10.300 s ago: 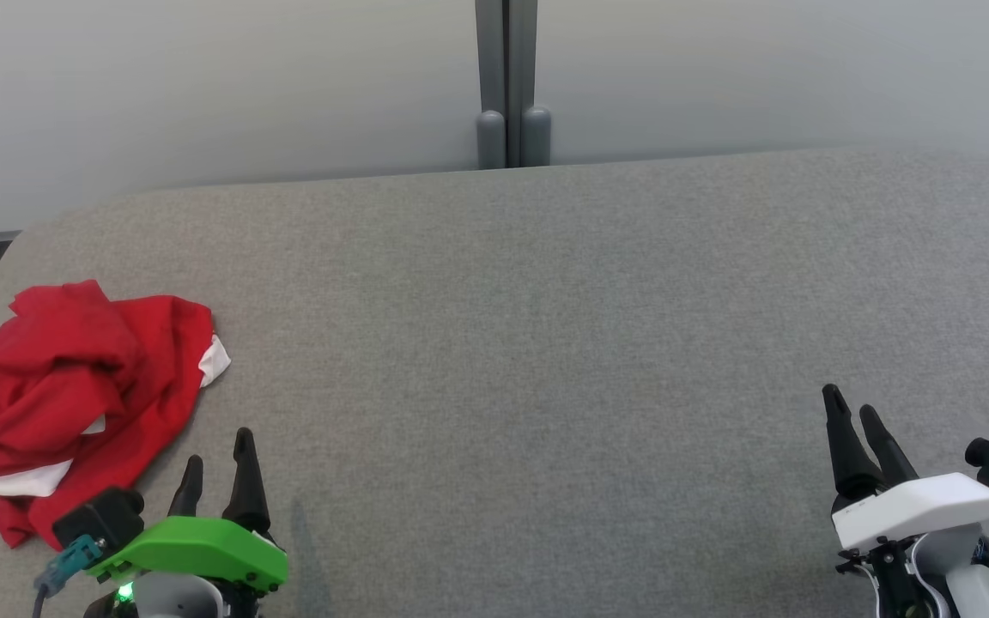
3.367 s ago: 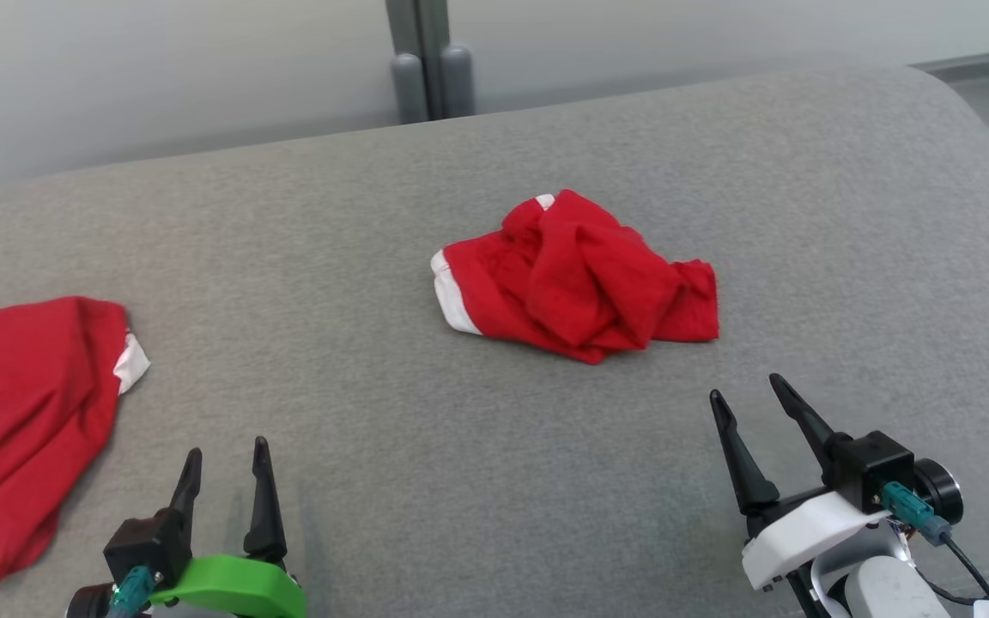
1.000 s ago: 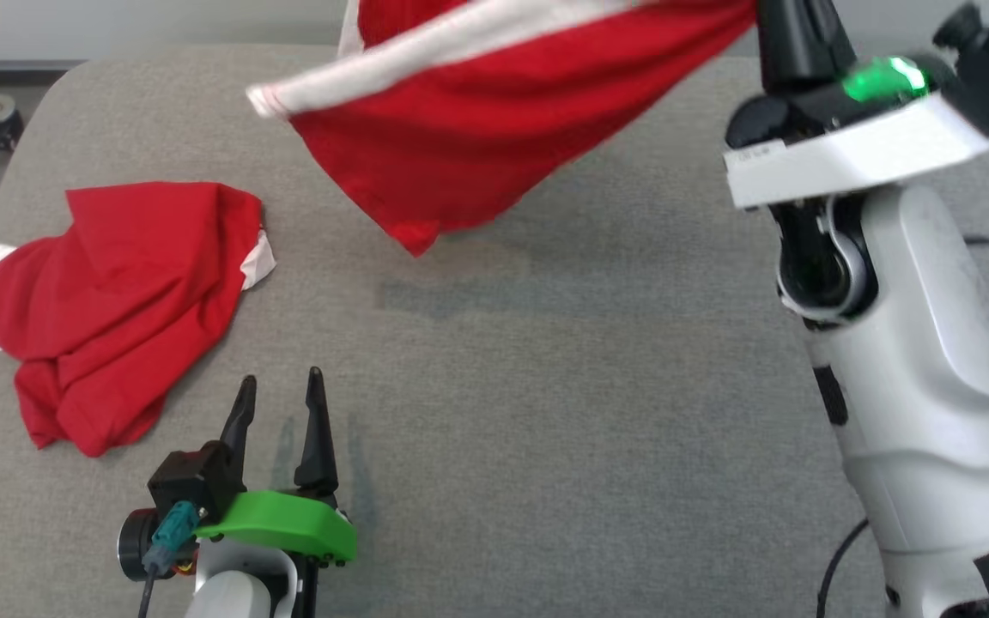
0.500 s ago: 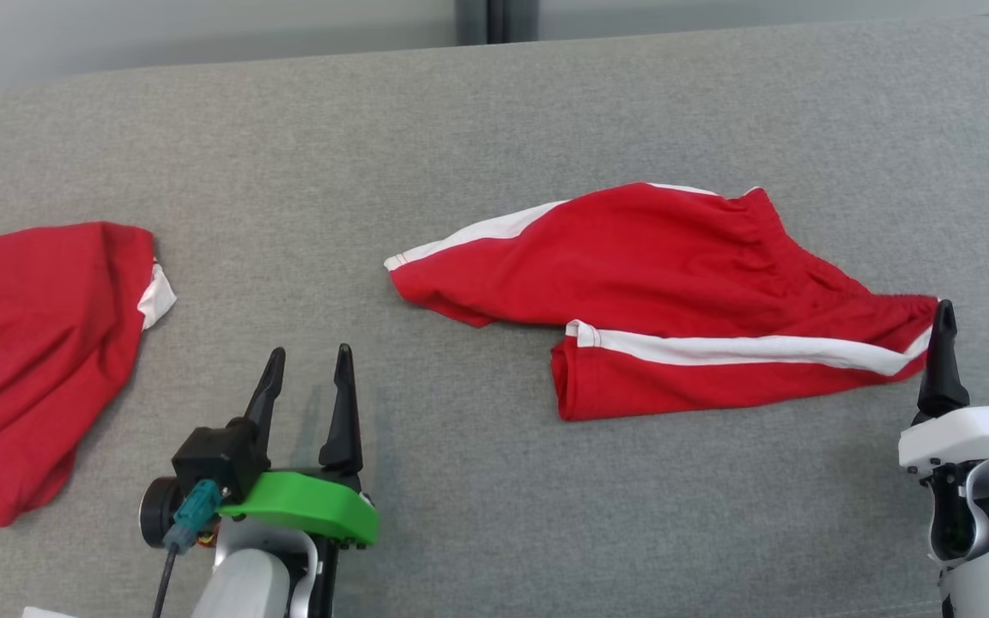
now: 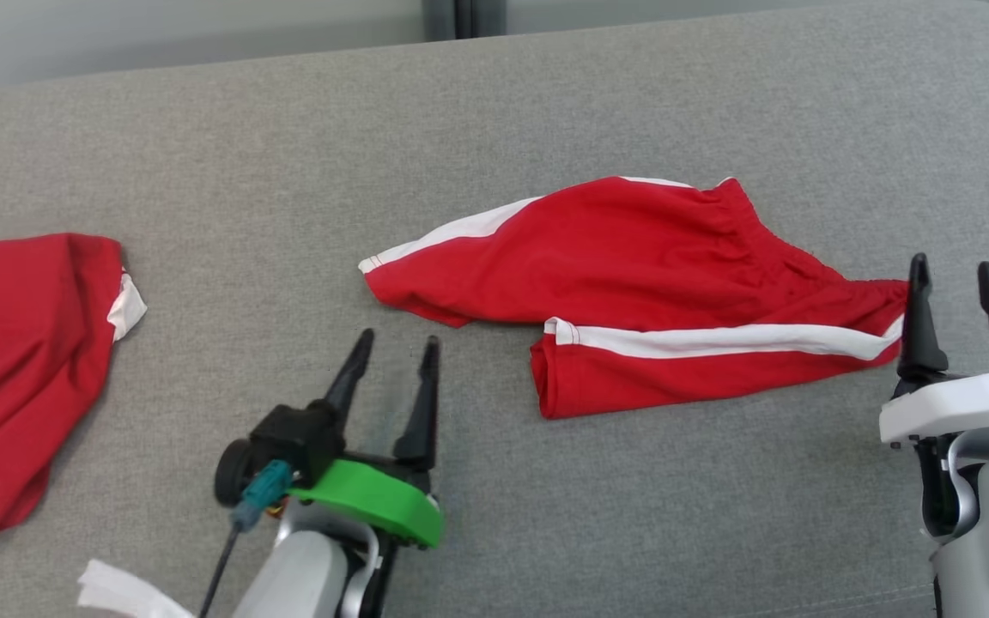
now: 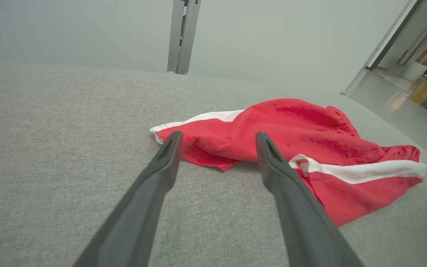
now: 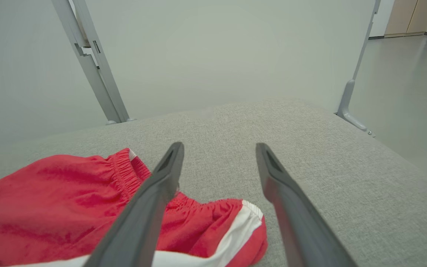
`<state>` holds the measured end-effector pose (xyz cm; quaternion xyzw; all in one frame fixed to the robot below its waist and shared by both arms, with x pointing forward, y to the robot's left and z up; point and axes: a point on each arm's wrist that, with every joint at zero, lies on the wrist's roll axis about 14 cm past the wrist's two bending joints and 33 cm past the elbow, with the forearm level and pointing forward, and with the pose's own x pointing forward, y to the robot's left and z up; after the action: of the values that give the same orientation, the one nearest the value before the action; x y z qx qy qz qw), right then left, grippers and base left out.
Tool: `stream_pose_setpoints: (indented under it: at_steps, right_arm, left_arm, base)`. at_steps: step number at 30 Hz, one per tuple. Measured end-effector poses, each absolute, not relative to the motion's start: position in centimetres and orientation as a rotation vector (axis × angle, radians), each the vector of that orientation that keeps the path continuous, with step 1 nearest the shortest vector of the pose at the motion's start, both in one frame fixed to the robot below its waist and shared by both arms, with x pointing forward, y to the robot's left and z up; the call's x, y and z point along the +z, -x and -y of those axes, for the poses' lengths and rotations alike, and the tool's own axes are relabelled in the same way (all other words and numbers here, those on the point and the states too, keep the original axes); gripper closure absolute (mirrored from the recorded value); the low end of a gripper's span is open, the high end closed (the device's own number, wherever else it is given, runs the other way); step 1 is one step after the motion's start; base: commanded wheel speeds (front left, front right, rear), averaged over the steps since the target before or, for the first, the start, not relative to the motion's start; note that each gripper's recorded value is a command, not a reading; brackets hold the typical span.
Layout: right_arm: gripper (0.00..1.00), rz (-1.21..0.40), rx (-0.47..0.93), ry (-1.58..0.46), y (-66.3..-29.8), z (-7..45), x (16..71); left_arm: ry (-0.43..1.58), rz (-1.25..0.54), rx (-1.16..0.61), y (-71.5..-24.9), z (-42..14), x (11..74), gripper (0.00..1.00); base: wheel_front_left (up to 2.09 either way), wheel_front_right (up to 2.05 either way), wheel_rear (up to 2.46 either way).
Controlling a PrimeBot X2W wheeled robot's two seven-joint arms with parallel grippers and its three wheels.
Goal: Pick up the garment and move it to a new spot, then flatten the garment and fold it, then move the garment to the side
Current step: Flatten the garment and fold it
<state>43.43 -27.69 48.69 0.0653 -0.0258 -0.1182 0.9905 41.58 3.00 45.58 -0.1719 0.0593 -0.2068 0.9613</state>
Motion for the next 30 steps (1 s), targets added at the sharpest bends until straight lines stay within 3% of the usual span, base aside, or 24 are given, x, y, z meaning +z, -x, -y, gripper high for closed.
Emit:
stream_pose_setpoints:
  at_steps: [12,22,23,24,25,30]
  right_arm:
    - [0.0,0.019,-0.27,-0.11,-43.1,29.0,47.5]
    - [0.0,-0.017,-0.301,-0.086,-42.5,30.2,46.4]
    - [0.0,-0.02,-0.301,-0.085,-42.5,30.3,46.3]
    - [0.0,-0.022,-0.302,-0.084,-42.5,30.3,46.3]
    - [0.0,-0.024,-0.302,-0.083,-42.4,30.3,46.2]
    - [0.0,-0.029,-0.278,-0.082,-42.7,29.6,46.1]
  left_arm:
    - [0.406,-0.257,-0.753,-39.8,6.6,43.6,0.0]
    - [0.403,-0.353,-0.818,-40.4,8.9,40.9,0.0]
    - [0.403,-0.36,-0.821,-40.4,9.0,40.7,0.09]
    - [0.403,-0.367,-0.823,-40.5,9.1,40.5,0.67]
    - [0.402,-0.365,-0.827,-40.6,9.2,40.5,1.0]
    - [0.425,-0.324,-0.789,-42.1,8.5,41.6,1.0]
  base:
    - [0.0,0.0,0.0]
    - [0.0,0.0,0.0]
    - [0.0,0.0,0.0]
    - [0.0,0.0,0.0]
    - [0.0,0.0,0.0]
    - [0.0,0.0,0.0]
